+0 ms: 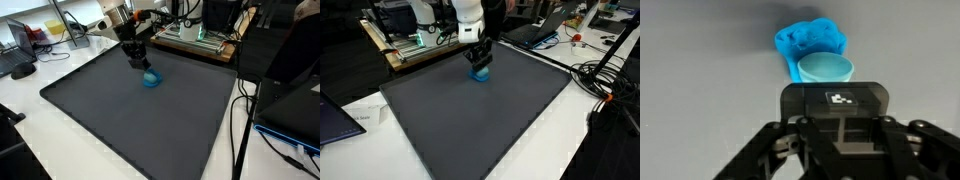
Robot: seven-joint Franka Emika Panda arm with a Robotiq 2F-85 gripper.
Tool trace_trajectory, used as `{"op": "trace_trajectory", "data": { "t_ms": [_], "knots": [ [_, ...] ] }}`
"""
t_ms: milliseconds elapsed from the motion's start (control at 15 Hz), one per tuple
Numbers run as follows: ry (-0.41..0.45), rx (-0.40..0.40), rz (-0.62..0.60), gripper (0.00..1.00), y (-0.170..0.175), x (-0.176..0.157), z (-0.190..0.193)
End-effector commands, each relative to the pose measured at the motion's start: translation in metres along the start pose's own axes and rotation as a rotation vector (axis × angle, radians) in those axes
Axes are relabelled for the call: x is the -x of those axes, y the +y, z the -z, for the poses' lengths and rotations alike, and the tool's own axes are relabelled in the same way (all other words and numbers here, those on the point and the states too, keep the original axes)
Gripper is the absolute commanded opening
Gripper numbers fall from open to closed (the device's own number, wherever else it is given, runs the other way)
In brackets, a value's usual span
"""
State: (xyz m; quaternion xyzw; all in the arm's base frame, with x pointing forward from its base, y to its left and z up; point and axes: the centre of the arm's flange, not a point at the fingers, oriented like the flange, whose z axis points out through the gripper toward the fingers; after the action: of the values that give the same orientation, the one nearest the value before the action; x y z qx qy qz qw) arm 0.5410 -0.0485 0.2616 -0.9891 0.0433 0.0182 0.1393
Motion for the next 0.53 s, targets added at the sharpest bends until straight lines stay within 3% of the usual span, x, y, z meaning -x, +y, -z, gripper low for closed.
{"op": "trace_trajectory", "data": {
  "t_ms": [0, 467],
  "knots": [
    [0.129, 0.004, -0.006, 0.21, 0.0057, -0.0166, -0.0128],
    [0.162, -0.003, -0.021, 0.21, 0.0064, -0.0164, -0.0107]
  ]
}}
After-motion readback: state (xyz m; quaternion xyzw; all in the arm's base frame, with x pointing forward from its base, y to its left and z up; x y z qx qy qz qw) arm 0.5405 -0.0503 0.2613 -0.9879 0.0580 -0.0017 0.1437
